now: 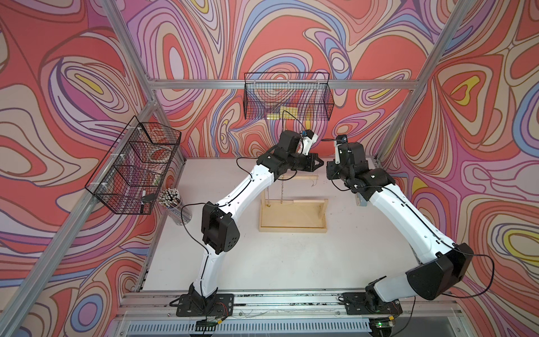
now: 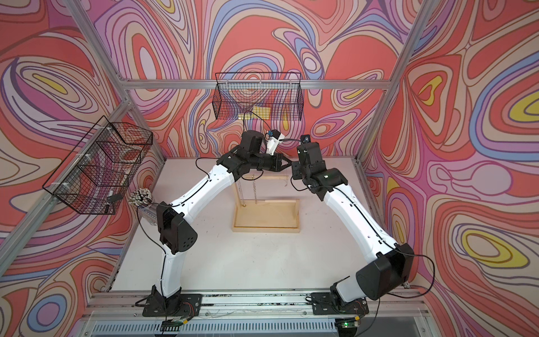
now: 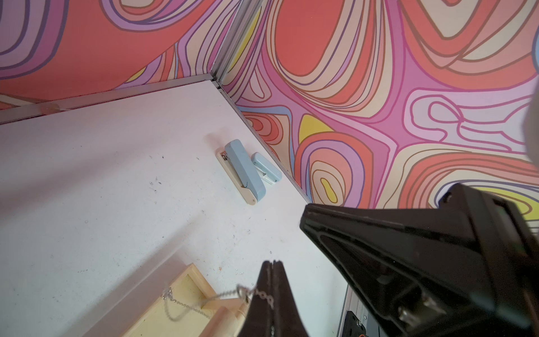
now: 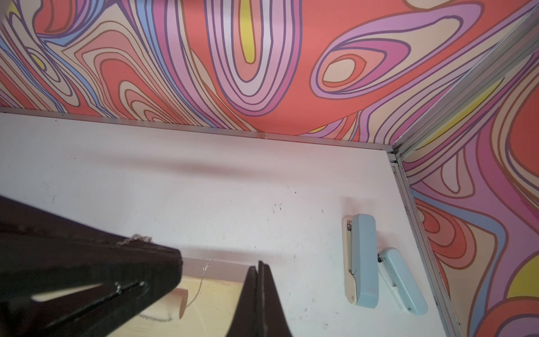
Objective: Hang the necklace on the jewelry display stand
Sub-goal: Hang the necklace on the stand.
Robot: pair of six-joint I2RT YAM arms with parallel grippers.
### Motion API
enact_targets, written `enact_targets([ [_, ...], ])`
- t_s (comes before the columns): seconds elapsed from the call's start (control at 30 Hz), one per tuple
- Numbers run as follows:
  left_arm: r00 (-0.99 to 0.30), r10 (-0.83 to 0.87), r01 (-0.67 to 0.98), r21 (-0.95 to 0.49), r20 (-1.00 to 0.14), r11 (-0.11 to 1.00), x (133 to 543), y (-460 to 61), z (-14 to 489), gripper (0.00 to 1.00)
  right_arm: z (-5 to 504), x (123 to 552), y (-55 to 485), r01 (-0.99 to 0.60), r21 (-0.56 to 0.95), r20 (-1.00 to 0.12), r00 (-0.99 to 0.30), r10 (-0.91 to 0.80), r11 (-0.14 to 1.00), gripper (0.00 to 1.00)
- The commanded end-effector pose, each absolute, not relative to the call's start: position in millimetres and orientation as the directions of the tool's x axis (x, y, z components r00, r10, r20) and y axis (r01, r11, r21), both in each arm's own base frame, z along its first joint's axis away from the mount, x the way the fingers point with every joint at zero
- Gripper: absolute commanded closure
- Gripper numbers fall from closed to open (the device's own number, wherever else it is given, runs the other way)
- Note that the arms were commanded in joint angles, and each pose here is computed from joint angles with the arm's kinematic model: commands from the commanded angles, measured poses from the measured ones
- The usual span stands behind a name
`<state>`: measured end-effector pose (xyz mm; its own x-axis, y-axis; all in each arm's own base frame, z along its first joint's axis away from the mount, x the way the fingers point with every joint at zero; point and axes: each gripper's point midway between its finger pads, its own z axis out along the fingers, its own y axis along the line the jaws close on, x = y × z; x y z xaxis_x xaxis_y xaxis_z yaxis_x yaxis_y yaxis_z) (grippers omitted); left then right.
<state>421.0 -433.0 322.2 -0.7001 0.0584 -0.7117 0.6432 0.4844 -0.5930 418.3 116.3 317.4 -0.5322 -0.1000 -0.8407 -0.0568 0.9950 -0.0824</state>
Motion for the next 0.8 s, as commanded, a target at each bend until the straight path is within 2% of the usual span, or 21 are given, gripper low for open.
enact_targets([
  [0.0,-0.698,0.072,0.64,-0.576,-0.712,0.509,422,-433,318,1.0,326,414,113,-0.049,-0.058,-0.856,-0.511,-0.075,0.997,1.0],
  [0.77,-0.684,0.023,0.58,-0.524,-0.729,0.624,415,-372,314,1.0,318,407,121,-0.085,-0.009,-0.841,-0.538,-0.053,0.996,1.0],
])
